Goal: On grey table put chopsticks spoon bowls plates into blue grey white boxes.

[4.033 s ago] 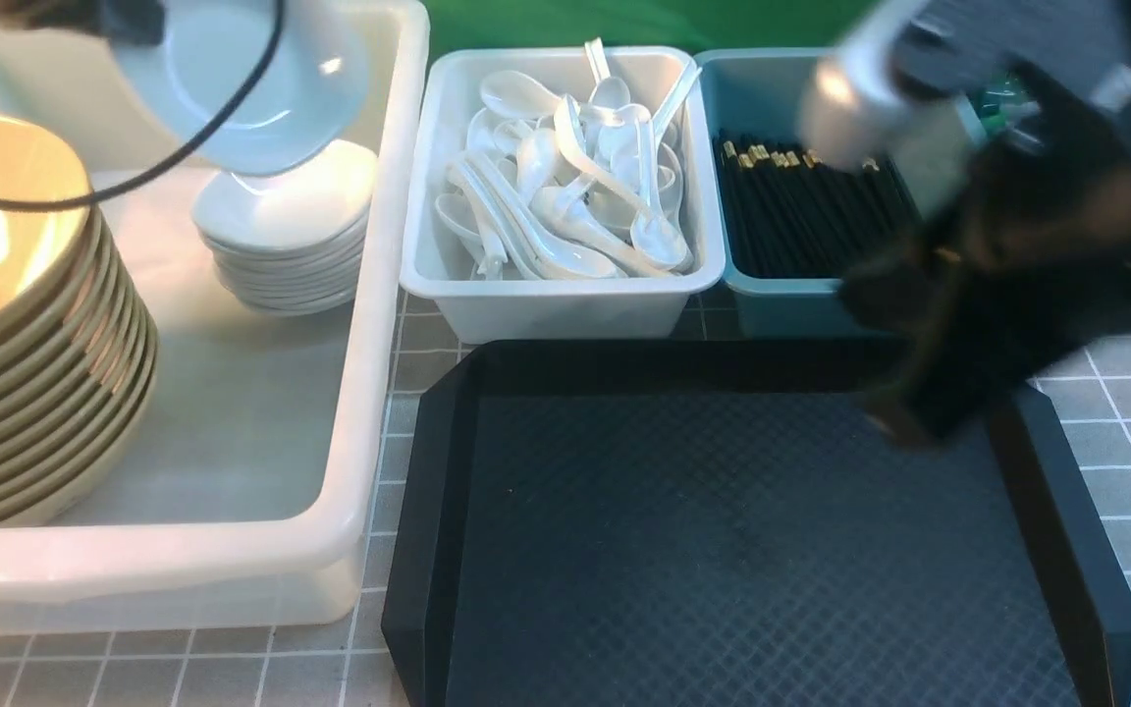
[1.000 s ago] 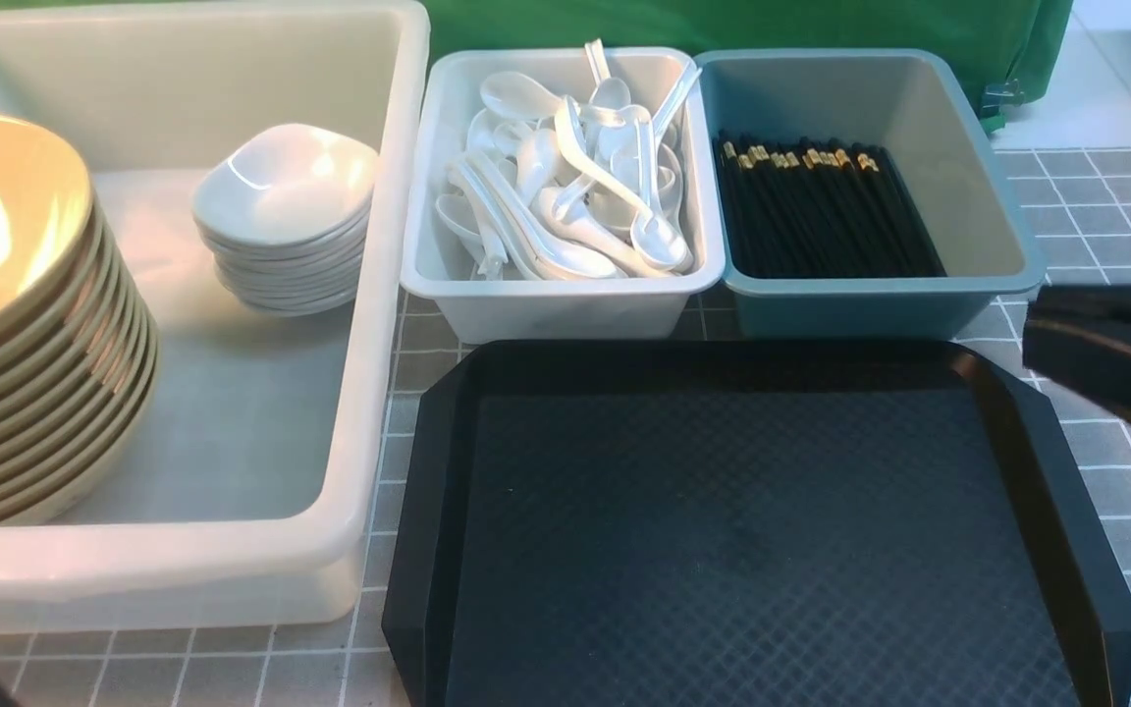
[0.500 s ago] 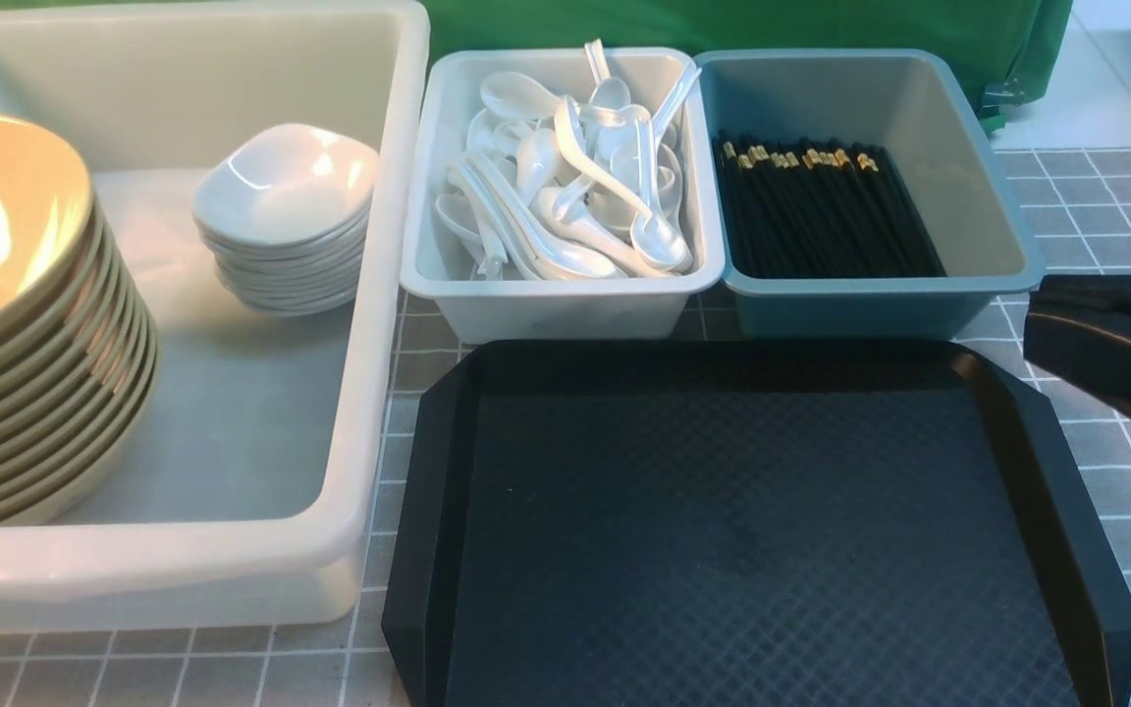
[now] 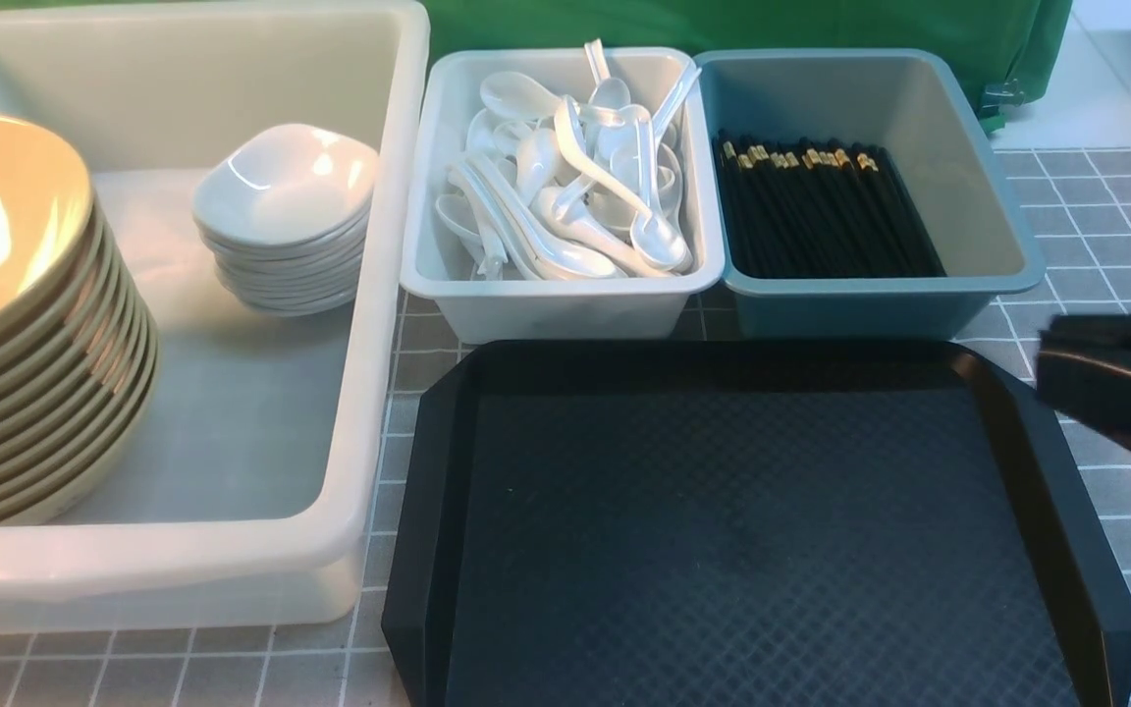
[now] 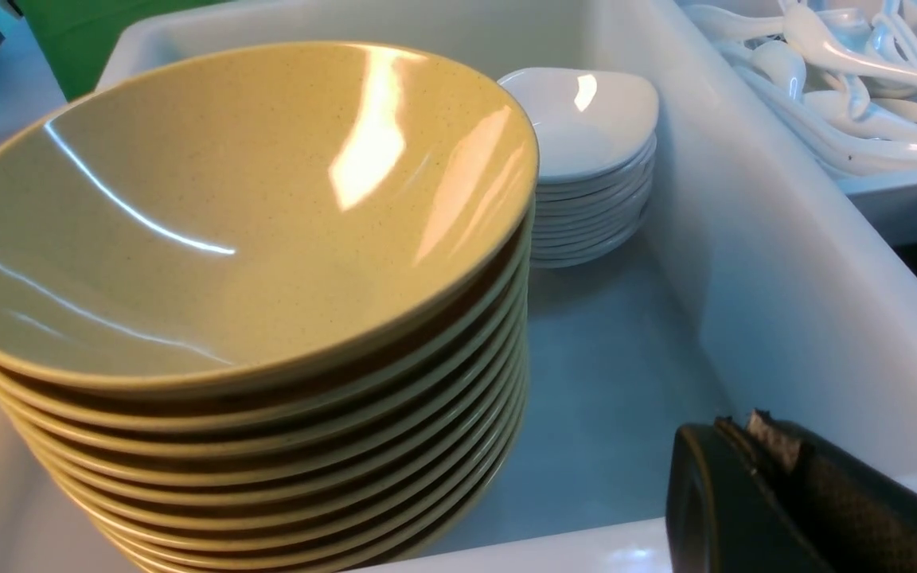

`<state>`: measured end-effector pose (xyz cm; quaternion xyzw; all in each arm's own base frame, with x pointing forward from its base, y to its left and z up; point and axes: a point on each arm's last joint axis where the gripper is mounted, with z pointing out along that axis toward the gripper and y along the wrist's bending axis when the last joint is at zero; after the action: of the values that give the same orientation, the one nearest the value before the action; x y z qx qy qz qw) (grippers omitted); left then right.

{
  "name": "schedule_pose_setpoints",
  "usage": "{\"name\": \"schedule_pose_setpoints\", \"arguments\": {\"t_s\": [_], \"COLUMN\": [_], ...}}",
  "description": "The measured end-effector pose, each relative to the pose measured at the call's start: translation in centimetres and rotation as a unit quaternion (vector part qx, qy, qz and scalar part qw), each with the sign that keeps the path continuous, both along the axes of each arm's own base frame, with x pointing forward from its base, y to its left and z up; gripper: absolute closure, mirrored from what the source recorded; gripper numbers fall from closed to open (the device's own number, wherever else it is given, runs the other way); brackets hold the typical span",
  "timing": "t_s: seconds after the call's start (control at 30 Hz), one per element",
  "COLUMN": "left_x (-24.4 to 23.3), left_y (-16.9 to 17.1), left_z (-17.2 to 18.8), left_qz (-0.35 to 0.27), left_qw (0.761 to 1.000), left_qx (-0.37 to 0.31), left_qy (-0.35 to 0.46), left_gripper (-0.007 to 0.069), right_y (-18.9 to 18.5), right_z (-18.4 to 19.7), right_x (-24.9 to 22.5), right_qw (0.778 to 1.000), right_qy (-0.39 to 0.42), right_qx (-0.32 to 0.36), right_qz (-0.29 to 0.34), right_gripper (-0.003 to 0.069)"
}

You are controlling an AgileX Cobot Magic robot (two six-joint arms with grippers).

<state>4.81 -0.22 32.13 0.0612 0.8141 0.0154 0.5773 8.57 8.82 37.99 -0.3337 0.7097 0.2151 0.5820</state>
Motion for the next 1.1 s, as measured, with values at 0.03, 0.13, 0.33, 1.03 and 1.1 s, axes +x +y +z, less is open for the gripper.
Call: {"name": "schedule_pose_setpoints", "arguments": {"t_s": [0.03, 0.13, 0.33, 1.03, 1.1], "left_x": [0.0, 0.0, 0.0, 0.0, 0.0], "left_y": [0.0, 0.0, 0.0, 0.0, 0.0], "left_z": [0.0, 0.0, 0.0, 0.0, 0.0], "left_qz": [0.000, 0.000, 0.000, 0.000, 0.000], "left_qw": [1.000, 1.000, 1.000, 1.000, 1.000], "left_qx": [0.000, 0.000, 0.000, 0.000, 0.000], "left_qy": [0.000, 0.000, 0.000, 0.000, 0.000], "left_gripper": [0.0635, 0.0635, 0.0635, 0.0635, 0.0635], "right_y": [-0.1, -1.9, -6.1, -9.3, -9.3], "right_z": [0.0, -1.3, -7.4, -20.4, -20.4], "right_x": [0.0, -0.2, -1.2, -3.2, -3.2], "right_qw": [1.000, 0.998, 0.967, 0.902, 0.902], "right_qy": [0.000, -0.011, -0.056, 0.024, 0.024], "right_qx": [0.002, 0.038, 0.111, 0.044, 0.043], "right_qz": [-0.002, -0.058, -0.222, -0.429, -0.429], "right_gripper": [0.0614, 0.0614, 0.0614, 0.0614, 0.0613]}}
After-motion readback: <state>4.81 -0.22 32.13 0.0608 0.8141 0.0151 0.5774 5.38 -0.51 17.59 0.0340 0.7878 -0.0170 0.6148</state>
